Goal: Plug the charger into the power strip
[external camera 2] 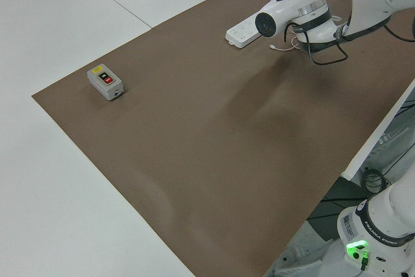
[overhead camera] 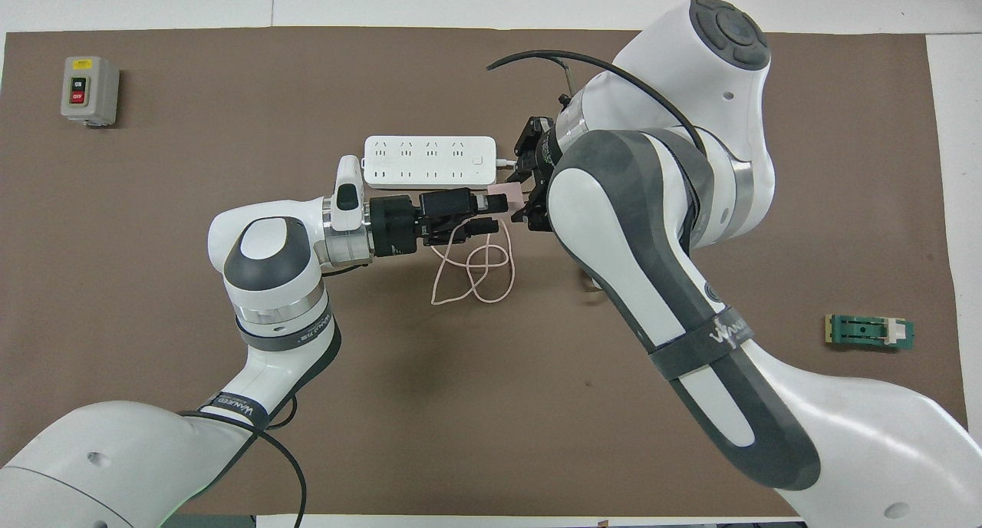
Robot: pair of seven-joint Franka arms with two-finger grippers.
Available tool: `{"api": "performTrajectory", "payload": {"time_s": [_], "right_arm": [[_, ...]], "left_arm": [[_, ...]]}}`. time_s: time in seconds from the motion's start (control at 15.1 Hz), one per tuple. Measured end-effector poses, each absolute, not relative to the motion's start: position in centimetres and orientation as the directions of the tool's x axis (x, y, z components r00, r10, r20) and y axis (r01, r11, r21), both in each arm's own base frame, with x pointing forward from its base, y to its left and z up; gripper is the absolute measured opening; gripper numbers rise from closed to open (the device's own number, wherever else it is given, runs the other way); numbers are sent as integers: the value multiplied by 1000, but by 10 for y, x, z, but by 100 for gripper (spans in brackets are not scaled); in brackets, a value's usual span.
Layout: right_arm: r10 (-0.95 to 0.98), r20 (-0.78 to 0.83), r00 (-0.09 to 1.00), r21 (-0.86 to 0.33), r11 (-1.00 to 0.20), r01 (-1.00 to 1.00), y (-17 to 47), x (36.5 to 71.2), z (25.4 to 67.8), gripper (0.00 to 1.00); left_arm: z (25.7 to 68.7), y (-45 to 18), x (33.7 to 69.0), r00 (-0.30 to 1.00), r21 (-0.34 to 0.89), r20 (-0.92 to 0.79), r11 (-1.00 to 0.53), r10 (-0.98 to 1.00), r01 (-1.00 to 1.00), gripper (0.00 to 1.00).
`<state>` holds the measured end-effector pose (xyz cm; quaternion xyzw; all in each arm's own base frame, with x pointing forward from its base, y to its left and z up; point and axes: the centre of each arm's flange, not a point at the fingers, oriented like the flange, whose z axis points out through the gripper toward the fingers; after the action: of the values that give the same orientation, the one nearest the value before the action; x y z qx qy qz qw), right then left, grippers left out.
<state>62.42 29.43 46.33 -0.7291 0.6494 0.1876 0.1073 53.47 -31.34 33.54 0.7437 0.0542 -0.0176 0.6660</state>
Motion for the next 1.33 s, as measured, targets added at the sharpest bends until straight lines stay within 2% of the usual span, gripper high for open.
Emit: {"api": "performTrajectory", "payload": {"time_s": [1.33], "right_arm": [[-908, -412, 82, 82, -127, -988, 295, 627, 458, 47]], "left_arm": [[345, -310, 543, 992, 992, -99, -75, 84, 105, 100]]}}
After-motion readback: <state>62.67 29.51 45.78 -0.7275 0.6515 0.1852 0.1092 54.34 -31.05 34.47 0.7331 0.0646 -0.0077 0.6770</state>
